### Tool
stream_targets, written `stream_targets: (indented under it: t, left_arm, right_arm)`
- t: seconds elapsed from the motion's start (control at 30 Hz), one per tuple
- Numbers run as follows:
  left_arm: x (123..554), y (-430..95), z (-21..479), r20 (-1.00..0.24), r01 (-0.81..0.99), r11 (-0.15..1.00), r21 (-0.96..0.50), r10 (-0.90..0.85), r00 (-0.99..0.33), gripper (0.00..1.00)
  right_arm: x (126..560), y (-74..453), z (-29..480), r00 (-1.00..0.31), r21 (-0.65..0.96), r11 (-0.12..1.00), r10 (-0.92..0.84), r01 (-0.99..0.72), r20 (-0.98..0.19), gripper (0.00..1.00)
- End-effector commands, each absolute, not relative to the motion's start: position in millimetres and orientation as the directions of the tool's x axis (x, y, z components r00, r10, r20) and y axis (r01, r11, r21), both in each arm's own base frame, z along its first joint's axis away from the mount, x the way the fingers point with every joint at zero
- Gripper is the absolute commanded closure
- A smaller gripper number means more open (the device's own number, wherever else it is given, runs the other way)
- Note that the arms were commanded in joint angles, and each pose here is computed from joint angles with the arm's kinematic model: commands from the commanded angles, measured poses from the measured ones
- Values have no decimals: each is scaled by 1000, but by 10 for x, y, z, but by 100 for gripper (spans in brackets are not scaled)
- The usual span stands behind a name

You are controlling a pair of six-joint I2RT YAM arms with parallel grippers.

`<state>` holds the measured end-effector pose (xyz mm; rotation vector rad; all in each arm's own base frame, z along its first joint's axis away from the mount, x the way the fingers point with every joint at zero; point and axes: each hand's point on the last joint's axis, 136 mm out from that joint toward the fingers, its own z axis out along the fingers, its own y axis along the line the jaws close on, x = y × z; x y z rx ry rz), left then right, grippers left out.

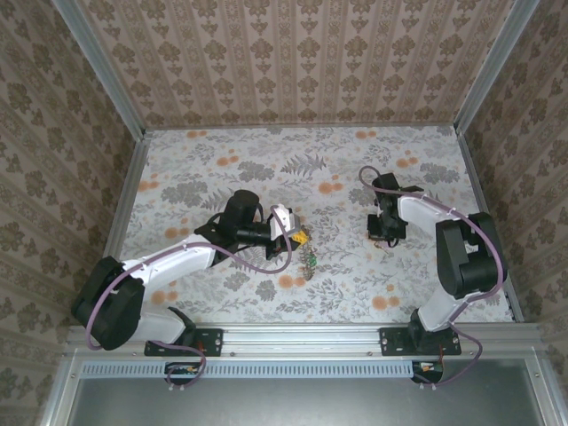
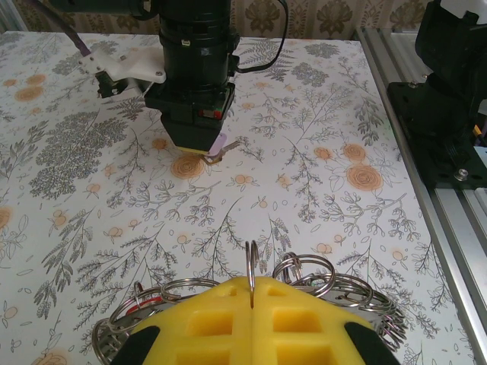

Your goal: Put the keys on the keyring

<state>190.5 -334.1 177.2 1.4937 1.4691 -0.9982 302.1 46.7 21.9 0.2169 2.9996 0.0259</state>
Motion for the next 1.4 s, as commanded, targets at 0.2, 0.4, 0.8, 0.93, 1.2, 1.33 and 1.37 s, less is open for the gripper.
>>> stream_targets:
  t: [0.2, 0.4, 0.8, 0.93, 1.2, 1.33, 1.37]
  left_arm:
    - [1911, -3419, 1965, -942, 999, -27, 43, 332, 50, 100]
    - [1908, -3419, 1968, -942, 999, -26, 42, 333, 48, 100]
    - [1910, -3427, 1958, -940, 999, -27, 45, 336, 51, 100]
    - [1897, -3417, 1944, -939, 999, -30, 40, 341, 48, 100]
    - [1895, -3409, 1935, -938, 999, -27, 42, 343, 49, 100]
    - [1897, -3411, 1946, -939, 999, -28, 43, 341, 50, 100]
    - [1895, -3412, 1947, -939, 999, -29, 43, 341, 51, 100]
  right_arm:
    - [3077, 403, 224, -981, 21, 991, 134, 133, -138, 84]
    - [3086, 402, 250, -981, 21, 992, 127, 126, -148, 86]
    - [3137, 383, 240, -977, 12, 993, 114, 113, -178, 83]
    - [3118, 360, 215, -980, -4, 993, 112, 115, -165, 85]
    - [3106, 351, 249, -978, -5, 993, 115, 118, -174, 90]
    - [3125, 418, 389, -967, 38, 993, 115, 109, -228, 91]
    - [3129, 449, 448, -961, 58, 993, 117, 105, -251, 91]
